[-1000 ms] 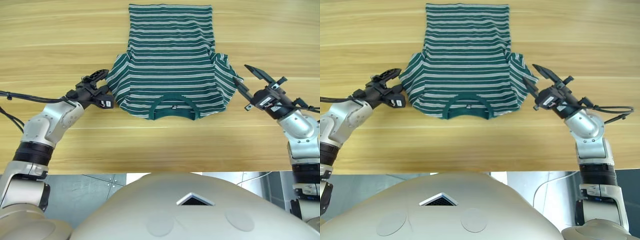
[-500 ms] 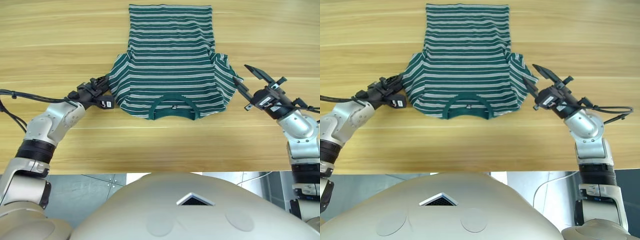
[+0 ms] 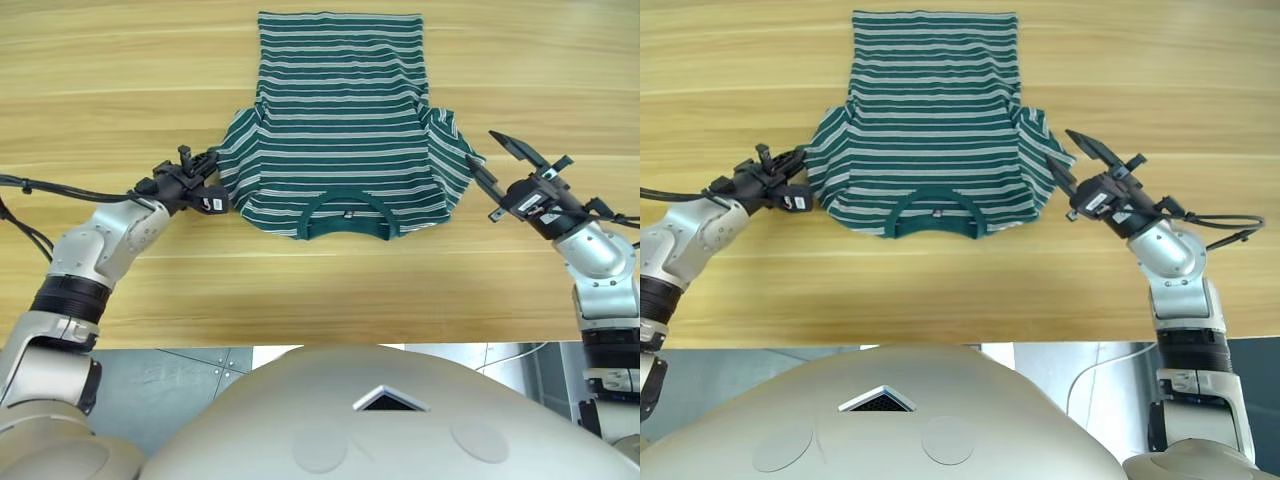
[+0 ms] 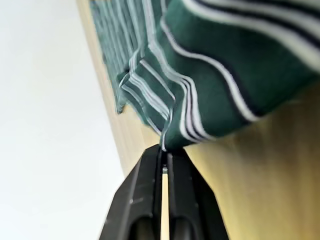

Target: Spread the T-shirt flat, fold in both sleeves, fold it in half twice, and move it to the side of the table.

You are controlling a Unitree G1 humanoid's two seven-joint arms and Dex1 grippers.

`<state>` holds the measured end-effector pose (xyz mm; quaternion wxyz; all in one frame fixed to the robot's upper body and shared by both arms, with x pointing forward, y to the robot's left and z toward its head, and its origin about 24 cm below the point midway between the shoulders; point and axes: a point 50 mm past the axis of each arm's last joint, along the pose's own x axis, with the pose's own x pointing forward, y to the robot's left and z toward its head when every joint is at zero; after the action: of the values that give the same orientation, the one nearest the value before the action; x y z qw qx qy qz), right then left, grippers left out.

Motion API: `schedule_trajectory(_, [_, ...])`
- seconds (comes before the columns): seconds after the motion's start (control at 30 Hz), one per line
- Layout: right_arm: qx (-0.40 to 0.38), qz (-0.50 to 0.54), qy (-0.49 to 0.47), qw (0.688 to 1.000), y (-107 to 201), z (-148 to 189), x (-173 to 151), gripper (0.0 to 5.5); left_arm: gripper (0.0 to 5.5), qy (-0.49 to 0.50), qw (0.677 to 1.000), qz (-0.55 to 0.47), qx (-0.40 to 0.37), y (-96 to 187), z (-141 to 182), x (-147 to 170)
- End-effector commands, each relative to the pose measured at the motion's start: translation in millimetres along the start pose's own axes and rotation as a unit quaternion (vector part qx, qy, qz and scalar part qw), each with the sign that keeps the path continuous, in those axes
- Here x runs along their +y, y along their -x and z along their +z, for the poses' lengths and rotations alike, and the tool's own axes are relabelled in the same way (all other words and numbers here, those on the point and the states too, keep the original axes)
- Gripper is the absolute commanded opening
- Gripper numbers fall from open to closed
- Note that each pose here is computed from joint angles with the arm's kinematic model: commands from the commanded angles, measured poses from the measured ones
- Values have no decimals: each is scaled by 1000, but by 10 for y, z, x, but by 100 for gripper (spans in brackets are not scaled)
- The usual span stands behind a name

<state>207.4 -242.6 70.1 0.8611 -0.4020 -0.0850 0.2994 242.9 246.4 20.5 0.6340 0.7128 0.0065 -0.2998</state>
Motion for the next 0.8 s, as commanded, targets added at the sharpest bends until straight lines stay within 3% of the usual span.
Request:
schedule_trajectory(0.03, [7,-4,0,1000,15,-25,-5,194,1,55,997,59,6,-31,135,-40])
schedule_trajectory(0.17, [8,-3,-1,1000,8,-36,6,194,1,83,985,145,36,-108,121,140])
schedule_trajectory(0.33, [6,0,-1,1000,-12,-35,19,194,1,91,984,151,13,-175,236,139])
schedule_trajectory(0.8, [3,5,-1,1000,-96,-45,41,194,1,72,980,95,-162,-307,812,-9])
